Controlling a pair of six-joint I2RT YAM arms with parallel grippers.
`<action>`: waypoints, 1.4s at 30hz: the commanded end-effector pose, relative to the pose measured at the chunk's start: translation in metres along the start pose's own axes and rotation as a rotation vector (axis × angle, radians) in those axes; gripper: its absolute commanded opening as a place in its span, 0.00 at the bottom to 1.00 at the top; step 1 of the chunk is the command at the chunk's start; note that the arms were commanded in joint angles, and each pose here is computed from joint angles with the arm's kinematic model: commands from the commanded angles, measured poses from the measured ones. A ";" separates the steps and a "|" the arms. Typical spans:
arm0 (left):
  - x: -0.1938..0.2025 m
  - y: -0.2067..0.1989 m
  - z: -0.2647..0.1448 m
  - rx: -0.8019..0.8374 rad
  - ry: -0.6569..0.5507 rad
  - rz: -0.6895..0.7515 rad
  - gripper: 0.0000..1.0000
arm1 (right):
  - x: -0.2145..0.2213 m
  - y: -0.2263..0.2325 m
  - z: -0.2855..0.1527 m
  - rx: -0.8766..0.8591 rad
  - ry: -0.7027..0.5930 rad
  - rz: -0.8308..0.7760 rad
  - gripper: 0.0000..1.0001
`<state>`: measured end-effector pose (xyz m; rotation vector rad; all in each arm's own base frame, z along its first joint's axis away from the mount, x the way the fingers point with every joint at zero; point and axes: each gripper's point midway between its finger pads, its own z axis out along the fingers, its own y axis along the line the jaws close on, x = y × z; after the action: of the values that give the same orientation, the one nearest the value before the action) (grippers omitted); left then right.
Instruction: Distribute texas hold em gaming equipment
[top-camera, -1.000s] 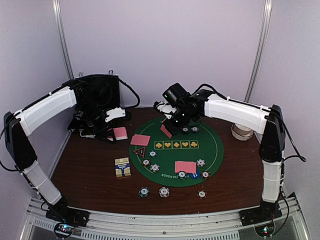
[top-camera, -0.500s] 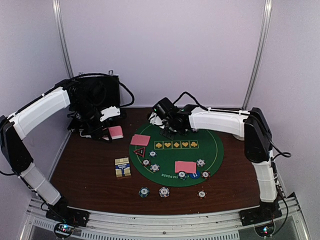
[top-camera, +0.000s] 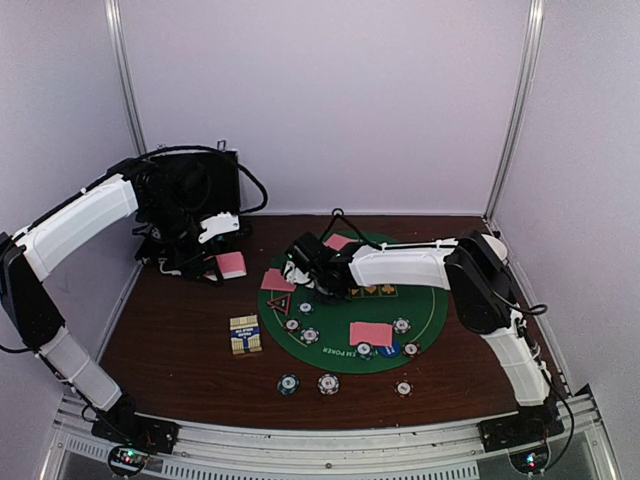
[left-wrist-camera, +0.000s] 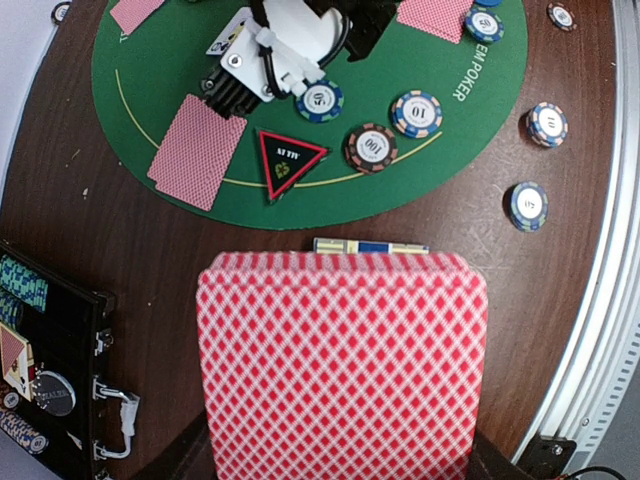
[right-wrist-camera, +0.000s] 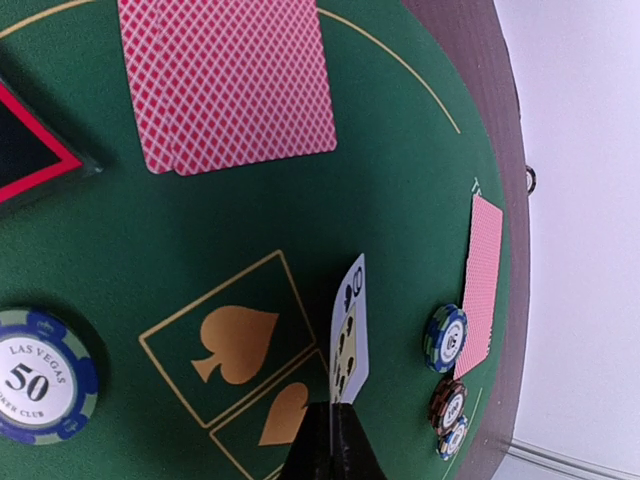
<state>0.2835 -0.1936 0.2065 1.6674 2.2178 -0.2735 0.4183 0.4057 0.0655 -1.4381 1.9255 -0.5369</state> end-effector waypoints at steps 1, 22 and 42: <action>-0.006 0.001 -0.007 -0.003 -0.035 0.013 0.00 | -0.013 0.000 -0.003 0.053 -0.019 0.003 0.00; -0.009 0.001 -0.009 -0.001 -0.046 0.017 0.00 | -0.012 -0.038 -0.033 0.346 0.000 0.137 1.00; -0.010 0.002 -0.008 0.002 -0.048 0.015 0.00 | 0.025 -0.141 -0.121 -0.015 -0.185 1.044 1.00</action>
<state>0.2820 -0.1954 0.2068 1.6696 2.2133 -0.2924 0.4321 0.3427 0.2240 -0.5078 2.0223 -0.3222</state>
